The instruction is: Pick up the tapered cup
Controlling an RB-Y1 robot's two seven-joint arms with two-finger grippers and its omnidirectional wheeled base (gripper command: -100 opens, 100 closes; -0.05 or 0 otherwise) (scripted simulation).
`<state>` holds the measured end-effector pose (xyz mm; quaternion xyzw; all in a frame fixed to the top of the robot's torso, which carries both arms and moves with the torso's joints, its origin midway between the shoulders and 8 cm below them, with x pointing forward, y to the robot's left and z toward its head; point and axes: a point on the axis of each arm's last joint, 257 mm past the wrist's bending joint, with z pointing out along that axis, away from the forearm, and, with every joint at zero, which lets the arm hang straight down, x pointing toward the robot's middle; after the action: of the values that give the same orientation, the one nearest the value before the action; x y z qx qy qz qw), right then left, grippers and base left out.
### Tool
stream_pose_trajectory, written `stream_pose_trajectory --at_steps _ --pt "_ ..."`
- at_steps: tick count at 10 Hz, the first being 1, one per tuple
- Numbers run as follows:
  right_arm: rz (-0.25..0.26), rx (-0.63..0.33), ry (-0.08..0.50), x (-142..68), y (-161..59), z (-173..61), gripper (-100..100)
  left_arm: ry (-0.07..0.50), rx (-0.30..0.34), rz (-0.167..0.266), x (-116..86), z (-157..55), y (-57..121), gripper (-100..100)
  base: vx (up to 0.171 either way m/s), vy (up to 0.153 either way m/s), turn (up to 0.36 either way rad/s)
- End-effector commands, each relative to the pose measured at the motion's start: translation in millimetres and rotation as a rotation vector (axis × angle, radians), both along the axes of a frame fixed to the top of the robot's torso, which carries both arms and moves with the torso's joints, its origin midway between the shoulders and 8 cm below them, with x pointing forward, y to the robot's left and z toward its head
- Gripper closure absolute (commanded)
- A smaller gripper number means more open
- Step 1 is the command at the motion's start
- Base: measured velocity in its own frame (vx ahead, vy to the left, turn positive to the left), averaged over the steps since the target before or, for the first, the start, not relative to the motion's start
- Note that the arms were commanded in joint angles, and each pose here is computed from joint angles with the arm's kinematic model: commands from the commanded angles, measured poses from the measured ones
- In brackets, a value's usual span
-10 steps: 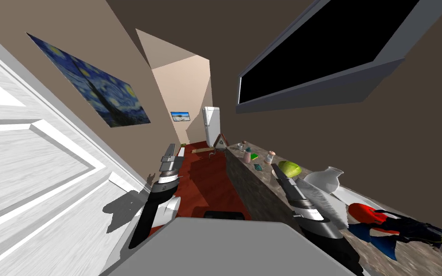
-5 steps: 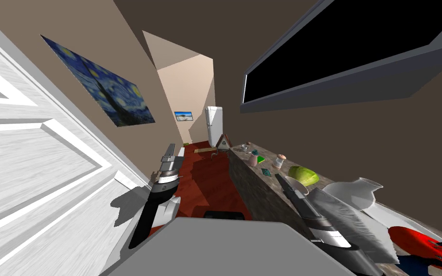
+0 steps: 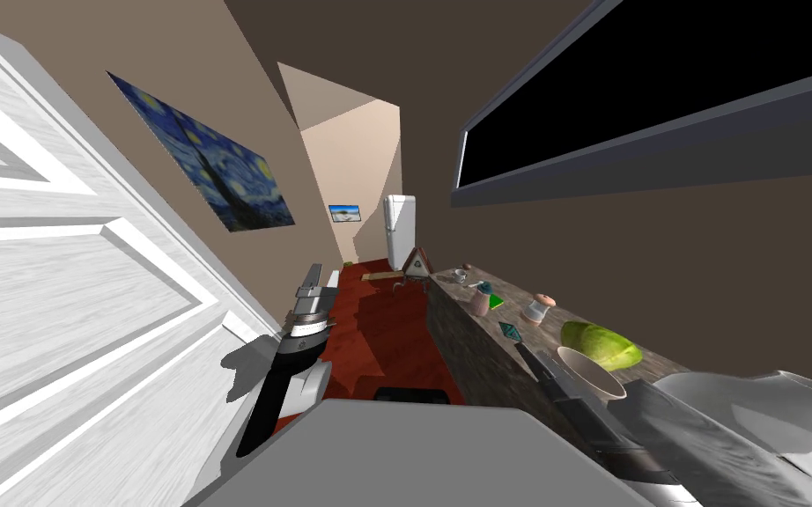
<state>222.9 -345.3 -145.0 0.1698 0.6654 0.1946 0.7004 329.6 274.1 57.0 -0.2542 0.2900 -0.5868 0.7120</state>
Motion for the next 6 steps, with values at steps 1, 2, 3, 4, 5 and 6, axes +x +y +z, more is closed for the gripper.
stream_pose_trajectory --at_steps 1,2,3,4,5,6 --pt "-0.013 -0.029 0.051 -11.3 -6.1 -9.6 -100 0.000 0.000 0.000 0.0 0.0 0.0 0 0.067 0.033 0.043" --pt "-0.022 -0.082 0.104 -24.3 -12.4 -19.6 -100 0.000 0.000 0.000 0.0 0.0 0.0 0 0.084 0.032 0.115" --pt "-0.027 -0.082 0.121 -29.3 -13.6 -22.9 -100 0.000 0.000 0.000 0.0 0.0 0.0 0 0.080 0.023 0.057" --pt "-0.034 -0.135 0.174 -42.8 -19.6 -31.8 -100 0.000 0.000 0.000 0.0 0.0 0.0 0 0.084 0.019 0.120" --pt "-0.039 -0.135 0.193 -48.4 -20.8 -35.0 -100 0.000 0.000 0.000 0.0 0.0 0.0 0 0.068 0.015 0.062" --pt "-0.042 -0.188 0.242 -61.3 -26.4 -42.4 -100 0.000 0.000 0.000 0.0 0.0 0.0 0 0.081 0.029 0.131"
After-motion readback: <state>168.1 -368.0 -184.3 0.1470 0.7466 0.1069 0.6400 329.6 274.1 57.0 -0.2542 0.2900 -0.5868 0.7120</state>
